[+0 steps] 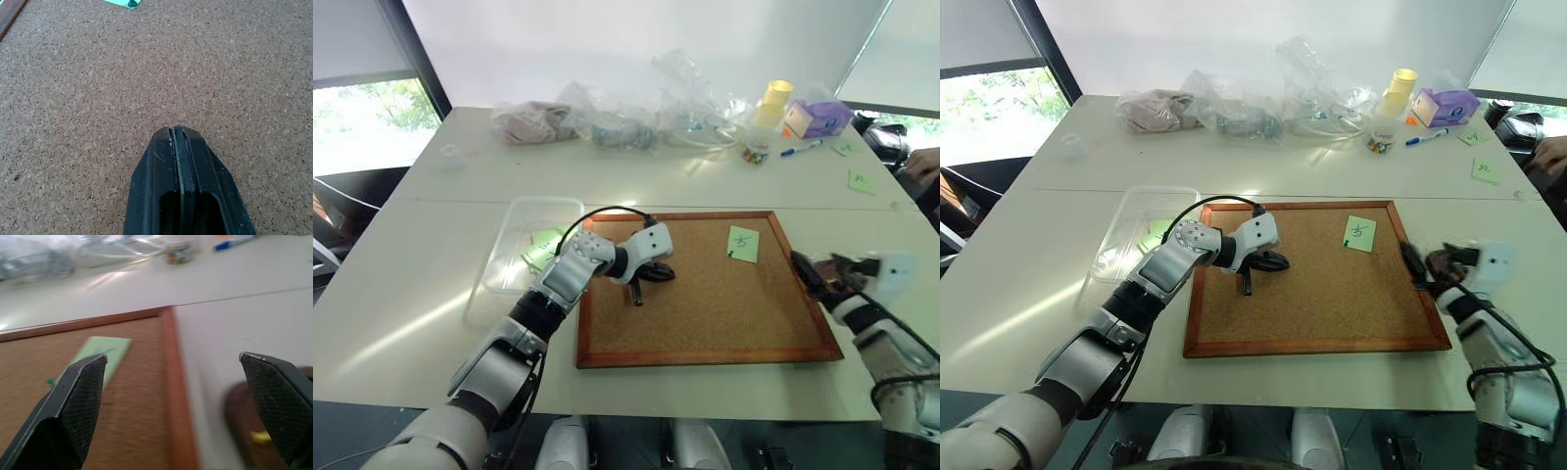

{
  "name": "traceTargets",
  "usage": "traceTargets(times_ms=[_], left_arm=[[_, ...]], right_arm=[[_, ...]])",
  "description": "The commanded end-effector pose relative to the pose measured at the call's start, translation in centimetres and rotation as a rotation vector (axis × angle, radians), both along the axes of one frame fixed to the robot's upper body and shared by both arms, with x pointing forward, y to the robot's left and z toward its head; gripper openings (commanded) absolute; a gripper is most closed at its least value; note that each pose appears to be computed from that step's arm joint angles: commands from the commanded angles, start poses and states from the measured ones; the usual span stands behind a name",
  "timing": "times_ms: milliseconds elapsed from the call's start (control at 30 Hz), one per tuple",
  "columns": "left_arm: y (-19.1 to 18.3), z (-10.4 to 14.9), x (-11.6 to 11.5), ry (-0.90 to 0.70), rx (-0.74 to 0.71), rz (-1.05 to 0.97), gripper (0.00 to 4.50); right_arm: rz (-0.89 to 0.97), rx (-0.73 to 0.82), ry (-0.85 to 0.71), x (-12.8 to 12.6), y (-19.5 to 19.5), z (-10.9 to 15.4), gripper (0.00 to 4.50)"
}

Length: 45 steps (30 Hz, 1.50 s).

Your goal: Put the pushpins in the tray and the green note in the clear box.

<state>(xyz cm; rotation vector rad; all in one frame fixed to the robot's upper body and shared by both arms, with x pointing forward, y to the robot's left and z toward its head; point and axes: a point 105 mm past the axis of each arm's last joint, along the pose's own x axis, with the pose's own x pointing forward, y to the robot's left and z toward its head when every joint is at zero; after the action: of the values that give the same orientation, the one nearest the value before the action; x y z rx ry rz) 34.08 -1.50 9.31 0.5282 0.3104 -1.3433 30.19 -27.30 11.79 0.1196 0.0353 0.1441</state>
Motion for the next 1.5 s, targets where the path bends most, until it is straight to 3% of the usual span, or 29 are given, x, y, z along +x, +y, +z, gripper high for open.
traceTargets(times_ms=[33,300,633,733,967,1500], left_arm=[[0.4,-2.0,-0.4,0.039,0.064,0.01,0.0],[0.5,-2.0,-0.2,0.034,0.067,0.016,0.0],[0.6,-2.0,-0.4,0.038,0.064,0.019,0.0],[0.5,-2.0,-0.4,0.039,0.063,0.018,0.0],[0.5,-2.0,-0.4,0.037,0.063,0.017,0.0],[0.6,-2.3,-0.1,0.016,0.089,0.013,0.0]], right_arm=[[0.044,-0.03,-0.037,1.0,1.5,0.9,4.46],[0.124,-0.067,0.013,3.1,4.3,-0.9,4.46],[0.159,-0.092,0.029,3.7,5.5,-1.7,4.46],[0.164,-0.104,0.034,3.8,5.7,-1.9,3.72],[0.179,-0.096,0.066,3.4,5.8,-2.6,0.24],[0.17,-0.051,0.036,2.7,5.0,-1.9,0.24]])
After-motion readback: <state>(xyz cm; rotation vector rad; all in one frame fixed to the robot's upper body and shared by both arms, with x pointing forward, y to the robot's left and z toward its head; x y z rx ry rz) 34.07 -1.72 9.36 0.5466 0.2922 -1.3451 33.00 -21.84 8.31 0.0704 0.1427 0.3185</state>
